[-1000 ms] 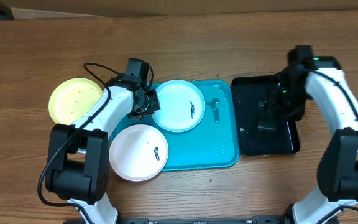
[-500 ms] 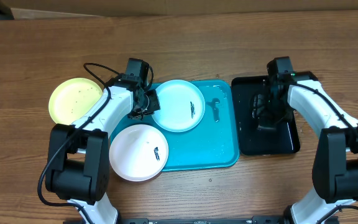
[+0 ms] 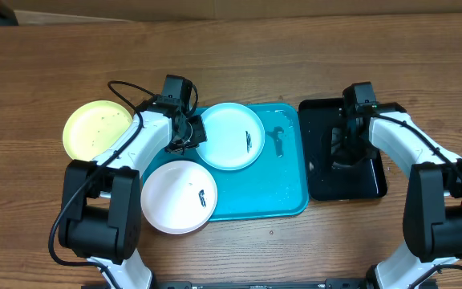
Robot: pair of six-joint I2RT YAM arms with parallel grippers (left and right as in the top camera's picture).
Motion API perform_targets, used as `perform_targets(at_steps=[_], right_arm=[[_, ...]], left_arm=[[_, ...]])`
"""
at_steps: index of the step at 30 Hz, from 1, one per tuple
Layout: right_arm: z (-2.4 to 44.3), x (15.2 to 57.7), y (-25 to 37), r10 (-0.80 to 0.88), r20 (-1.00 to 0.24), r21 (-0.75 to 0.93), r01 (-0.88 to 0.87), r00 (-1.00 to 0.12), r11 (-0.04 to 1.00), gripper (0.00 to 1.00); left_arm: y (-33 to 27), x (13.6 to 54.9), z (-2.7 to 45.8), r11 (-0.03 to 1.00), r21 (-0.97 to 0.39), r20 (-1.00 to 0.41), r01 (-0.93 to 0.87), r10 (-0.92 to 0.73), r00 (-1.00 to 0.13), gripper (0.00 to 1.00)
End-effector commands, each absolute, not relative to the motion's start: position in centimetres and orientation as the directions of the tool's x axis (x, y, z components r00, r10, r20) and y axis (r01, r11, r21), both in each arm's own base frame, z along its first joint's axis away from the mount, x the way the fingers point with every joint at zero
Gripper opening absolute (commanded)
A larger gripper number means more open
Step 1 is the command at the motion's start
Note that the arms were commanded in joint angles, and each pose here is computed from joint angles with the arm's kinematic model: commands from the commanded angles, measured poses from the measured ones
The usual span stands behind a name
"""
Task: Clean dirty plates on tray and stack at the side
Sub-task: 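Grasp the green sponge in the water with the right gripper and lift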
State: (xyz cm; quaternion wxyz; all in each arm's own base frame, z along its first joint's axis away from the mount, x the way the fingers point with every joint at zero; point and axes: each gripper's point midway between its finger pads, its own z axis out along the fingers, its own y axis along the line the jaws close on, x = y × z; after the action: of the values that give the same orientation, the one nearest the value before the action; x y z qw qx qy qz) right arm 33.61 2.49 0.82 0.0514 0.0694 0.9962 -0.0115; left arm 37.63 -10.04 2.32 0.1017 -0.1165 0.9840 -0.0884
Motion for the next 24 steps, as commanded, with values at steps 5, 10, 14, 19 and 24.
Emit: perform_targets(at_steps=[5,10,14,19,24], right_arm=[[2.1,34.4,2.5,0.132,-0.131,-0.017,0.135,-0.983,0.991,0.04],[2.3,34.7,2.5,0.132,-0.139,-0.015,0.135,-0.982,0.991,0.04],[2.6,35.0,2.5,0.132,-0.146,-0.013,0.135,-0.980,0.991,0.04],[2.7,35.1,2.5,0.132,-0.148,-0.013,0.135,-0.980,0.991,0.04],[2.7,35.1,2.5,0.132,-0.149,-0.013,0.135,-0.980,0.991,0.04]], left_arm=[[-9.9,38.4,2.0,0.962,-0.170,-0.210,-0.214,-0.248,-0.946,0.22],[-9.8,38.6,2.1,0.962,-0.166,-0.217,-0.215,-0.249,-0.944,0.20],[-9.7,38.6,2.0,0.962,-0.165,-0.218,-0.216,-0.249,-0.944,0.08],[-9.7,38.4,1.5,0.963,-0.157,-0.207,-0.218,-0.248,-0.946,0.17],[-9.7,38.1,0.1,0.964,-0.146,-0.173,-0.223,-0.246,-0.954,0.04]])
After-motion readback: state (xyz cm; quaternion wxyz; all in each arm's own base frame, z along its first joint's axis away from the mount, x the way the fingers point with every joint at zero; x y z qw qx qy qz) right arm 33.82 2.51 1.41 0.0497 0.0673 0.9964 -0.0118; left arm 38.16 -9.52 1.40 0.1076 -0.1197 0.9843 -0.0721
